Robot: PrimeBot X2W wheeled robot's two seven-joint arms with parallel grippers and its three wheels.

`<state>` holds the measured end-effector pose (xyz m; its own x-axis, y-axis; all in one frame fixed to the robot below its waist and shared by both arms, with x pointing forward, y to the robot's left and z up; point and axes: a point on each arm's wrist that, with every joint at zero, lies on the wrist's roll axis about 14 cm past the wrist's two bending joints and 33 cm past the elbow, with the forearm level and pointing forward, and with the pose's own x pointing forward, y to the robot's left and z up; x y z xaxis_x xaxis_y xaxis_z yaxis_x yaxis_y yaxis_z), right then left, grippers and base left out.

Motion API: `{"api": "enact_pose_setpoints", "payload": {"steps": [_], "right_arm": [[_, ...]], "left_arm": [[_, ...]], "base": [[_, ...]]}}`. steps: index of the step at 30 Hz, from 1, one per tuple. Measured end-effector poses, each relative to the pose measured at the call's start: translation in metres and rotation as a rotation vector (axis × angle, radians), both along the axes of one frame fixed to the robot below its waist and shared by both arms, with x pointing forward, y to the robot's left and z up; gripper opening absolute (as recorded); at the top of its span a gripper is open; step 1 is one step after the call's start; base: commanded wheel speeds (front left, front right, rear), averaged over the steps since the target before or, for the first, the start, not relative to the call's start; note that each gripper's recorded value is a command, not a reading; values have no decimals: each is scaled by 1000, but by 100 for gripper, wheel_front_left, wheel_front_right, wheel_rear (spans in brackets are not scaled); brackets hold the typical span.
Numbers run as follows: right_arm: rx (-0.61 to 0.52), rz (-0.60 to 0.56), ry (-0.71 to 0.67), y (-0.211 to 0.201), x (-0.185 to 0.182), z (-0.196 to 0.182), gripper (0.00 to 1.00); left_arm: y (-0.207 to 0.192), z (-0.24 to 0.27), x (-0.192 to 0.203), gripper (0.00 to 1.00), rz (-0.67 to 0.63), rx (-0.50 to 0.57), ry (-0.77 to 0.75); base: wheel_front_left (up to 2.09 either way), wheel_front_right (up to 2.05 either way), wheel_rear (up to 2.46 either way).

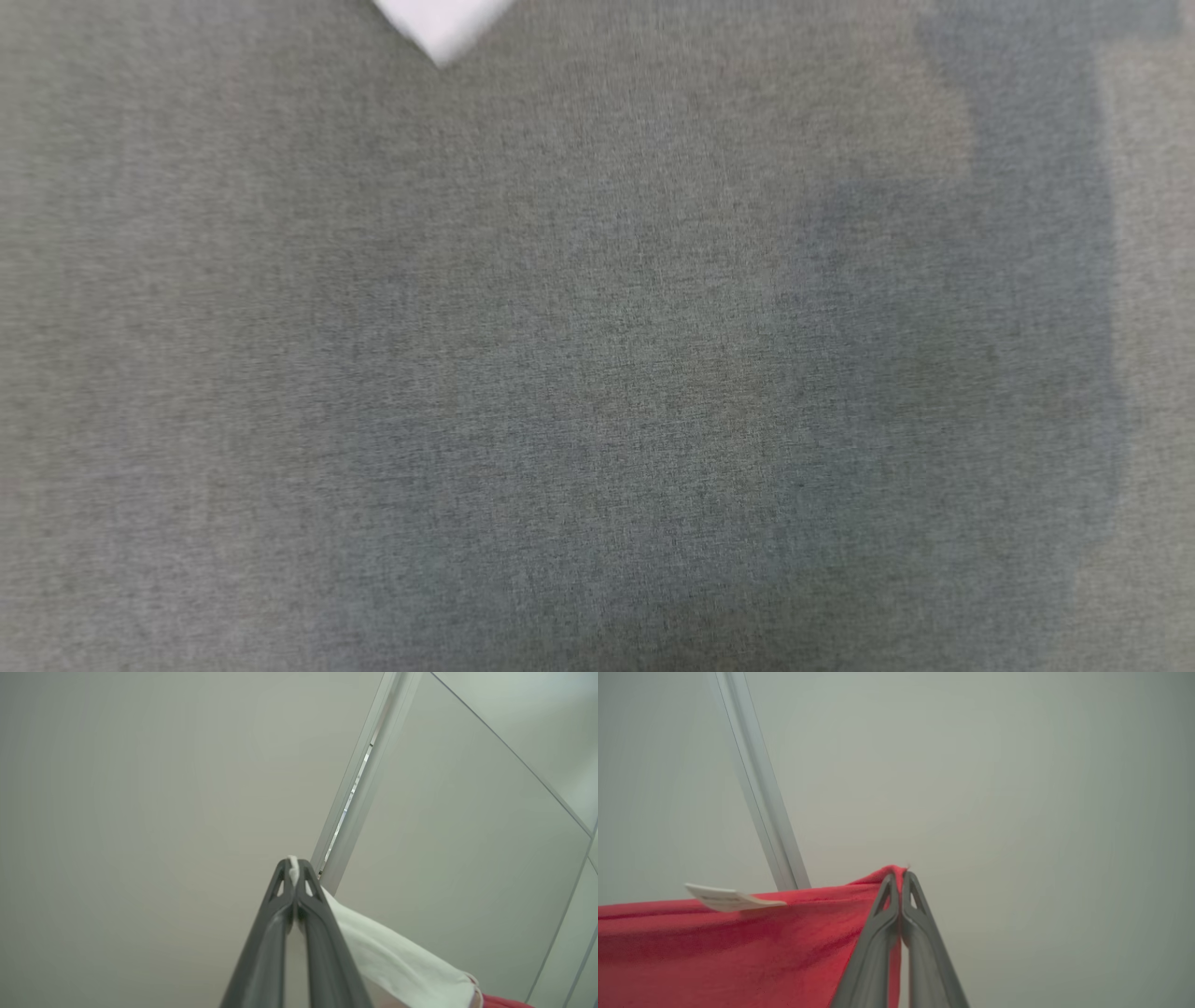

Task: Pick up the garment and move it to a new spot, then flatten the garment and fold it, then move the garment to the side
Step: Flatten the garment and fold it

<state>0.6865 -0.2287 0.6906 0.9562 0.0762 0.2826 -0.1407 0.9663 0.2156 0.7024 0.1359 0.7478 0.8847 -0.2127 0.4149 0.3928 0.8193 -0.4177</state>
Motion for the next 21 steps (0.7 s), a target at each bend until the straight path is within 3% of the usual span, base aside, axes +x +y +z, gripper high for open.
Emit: {"api": "enact_pose_setpoints", "payload": {"steps": [5,8,11,17,21], "right_arm": [[-56,-53,-105,-1,24,1,0],[-71,-51,-116,4,35,-7,0],[-94,-25,-56,16,50,-41,0],[-145,16,168,33,55,-161,0],[-209,27,379,24,16,-249,0]], "left_arm": [[0,26,12,0,11,-89,-207],[4,20,18,0,19,-109,-208],[6,-9,27,0,9,-82,-152],[29,-159,23,0,29,-25,156],[40,-267,-24,0,26,-33,431]], "base": [[0,0,0],[0,0,0],[0,0,0],[0,0,0],[0,0,0]]}}
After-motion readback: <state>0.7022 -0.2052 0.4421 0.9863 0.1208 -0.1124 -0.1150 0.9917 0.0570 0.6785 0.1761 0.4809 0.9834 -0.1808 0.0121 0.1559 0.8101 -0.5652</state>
